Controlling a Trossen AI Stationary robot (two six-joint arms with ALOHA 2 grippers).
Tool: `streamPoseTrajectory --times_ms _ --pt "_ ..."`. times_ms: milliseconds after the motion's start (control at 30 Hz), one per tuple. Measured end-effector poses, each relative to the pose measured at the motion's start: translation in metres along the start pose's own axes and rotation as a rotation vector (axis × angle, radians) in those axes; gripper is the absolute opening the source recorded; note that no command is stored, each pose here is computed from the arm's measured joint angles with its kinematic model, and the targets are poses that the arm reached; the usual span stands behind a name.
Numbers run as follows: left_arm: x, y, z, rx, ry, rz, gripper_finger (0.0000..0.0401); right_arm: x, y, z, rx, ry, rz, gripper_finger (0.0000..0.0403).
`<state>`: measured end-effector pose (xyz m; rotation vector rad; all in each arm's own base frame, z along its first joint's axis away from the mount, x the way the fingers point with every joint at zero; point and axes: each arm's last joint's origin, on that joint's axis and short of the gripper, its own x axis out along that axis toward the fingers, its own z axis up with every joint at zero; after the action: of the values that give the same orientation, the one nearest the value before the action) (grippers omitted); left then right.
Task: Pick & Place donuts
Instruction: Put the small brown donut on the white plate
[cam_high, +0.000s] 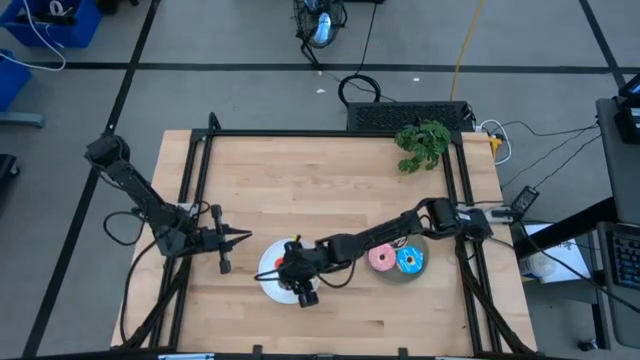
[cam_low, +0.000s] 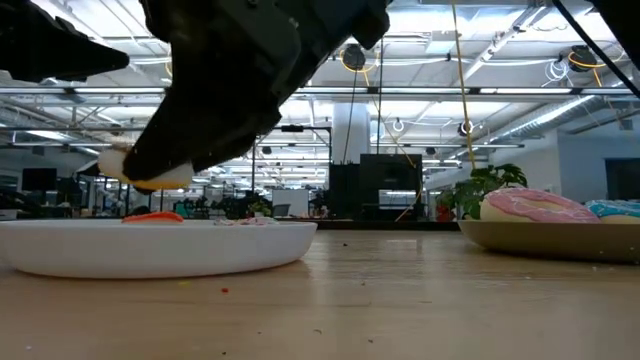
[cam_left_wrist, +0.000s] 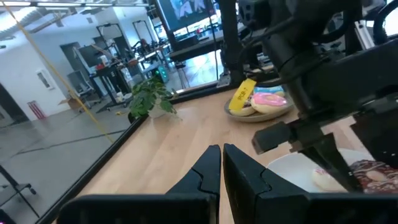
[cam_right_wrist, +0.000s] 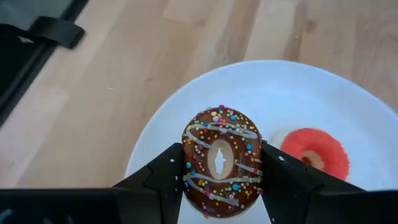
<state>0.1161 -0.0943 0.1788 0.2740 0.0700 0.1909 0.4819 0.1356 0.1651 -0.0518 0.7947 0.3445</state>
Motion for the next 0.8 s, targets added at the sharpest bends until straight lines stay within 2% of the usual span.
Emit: streamPoseTrajectory --times_ms 400,800 --pt "-0.0004 -0.0001 0.0001 0.018 0.001 0.006 0.0026 -0.0004 0.0043 0.0070 -0.006 -0.070 0.003 0.0169" --pt "-0.0005 -0.0001 0.0001 0.014 0.000 0.005 0.0026 0.0002 0.0066 0.0067 0.009 -0.069 -0.014 0.0169"
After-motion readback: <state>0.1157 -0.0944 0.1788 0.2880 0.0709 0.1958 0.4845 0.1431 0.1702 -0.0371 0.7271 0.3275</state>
